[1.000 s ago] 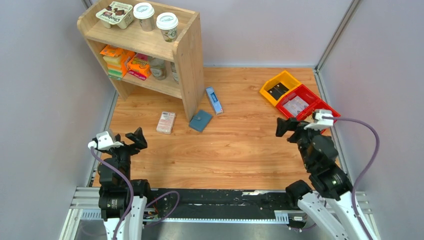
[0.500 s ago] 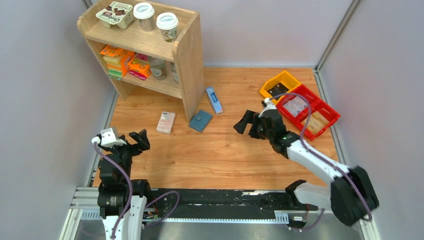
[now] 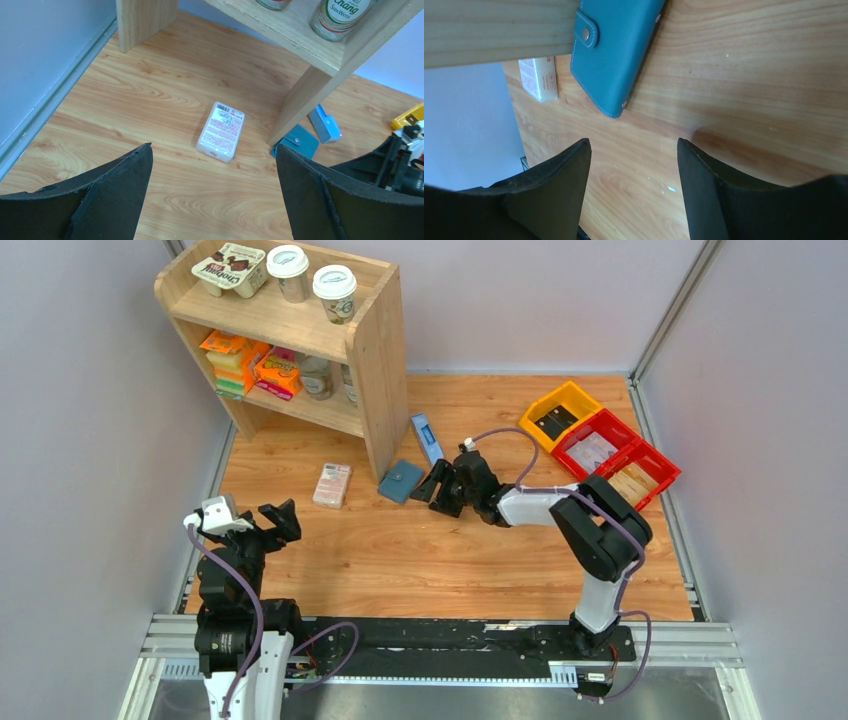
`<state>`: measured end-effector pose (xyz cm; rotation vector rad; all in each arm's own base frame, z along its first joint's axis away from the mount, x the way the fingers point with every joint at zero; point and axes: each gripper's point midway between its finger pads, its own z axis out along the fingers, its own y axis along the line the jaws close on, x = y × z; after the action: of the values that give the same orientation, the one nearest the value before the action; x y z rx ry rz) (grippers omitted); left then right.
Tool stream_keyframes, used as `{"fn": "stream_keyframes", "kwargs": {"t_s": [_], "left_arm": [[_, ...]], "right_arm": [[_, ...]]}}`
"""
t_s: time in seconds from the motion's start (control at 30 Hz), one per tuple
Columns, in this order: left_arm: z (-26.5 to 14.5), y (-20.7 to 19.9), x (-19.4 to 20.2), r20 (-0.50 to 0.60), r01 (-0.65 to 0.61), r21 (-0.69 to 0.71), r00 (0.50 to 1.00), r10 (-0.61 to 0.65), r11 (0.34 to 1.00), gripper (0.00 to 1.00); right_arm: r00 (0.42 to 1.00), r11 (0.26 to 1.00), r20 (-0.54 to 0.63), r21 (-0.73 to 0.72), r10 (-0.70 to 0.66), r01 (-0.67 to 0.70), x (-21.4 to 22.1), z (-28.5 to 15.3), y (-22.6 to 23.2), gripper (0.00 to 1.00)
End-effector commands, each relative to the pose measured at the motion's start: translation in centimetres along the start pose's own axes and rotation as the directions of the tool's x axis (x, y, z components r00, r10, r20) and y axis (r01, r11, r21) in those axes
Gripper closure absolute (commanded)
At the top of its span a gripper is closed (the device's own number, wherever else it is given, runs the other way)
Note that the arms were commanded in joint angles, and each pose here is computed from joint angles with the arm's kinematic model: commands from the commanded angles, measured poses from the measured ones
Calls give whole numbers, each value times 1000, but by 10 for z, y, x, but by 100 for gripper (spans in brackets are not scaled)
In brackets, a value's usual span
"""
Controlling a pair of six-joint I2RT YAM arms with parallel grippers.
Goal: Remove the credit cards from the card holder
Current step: Open the card holder at the center of the board.
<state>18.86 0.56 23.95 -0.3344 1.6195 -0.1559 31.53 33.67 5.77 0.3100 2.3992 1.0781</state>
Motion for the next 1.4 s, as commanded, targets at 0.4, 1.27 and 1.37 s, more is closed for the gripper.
{"fn": "stream_keyframes", "kwargs": {"t_s": [0.4, 1.27, 1.37], "left_arm": [[0, -20, 1, -42, 55, 90, 998, -51, 994, 0], [37, -117, 96, -622, 50, 270, 771, 135, 961, 0], [38, -143, 111, -638, 30, 327, 744, 198, 944, 0]], "right_arm": [[960, 963, 87, 22, 267, -269, -15, 64, -1, 51], [991, 996, -102, 30, 85, -82, 24, -5, -33, 100], [987, 996, -152, 82, 48, -35, 39, -25, -51, 99]]}}
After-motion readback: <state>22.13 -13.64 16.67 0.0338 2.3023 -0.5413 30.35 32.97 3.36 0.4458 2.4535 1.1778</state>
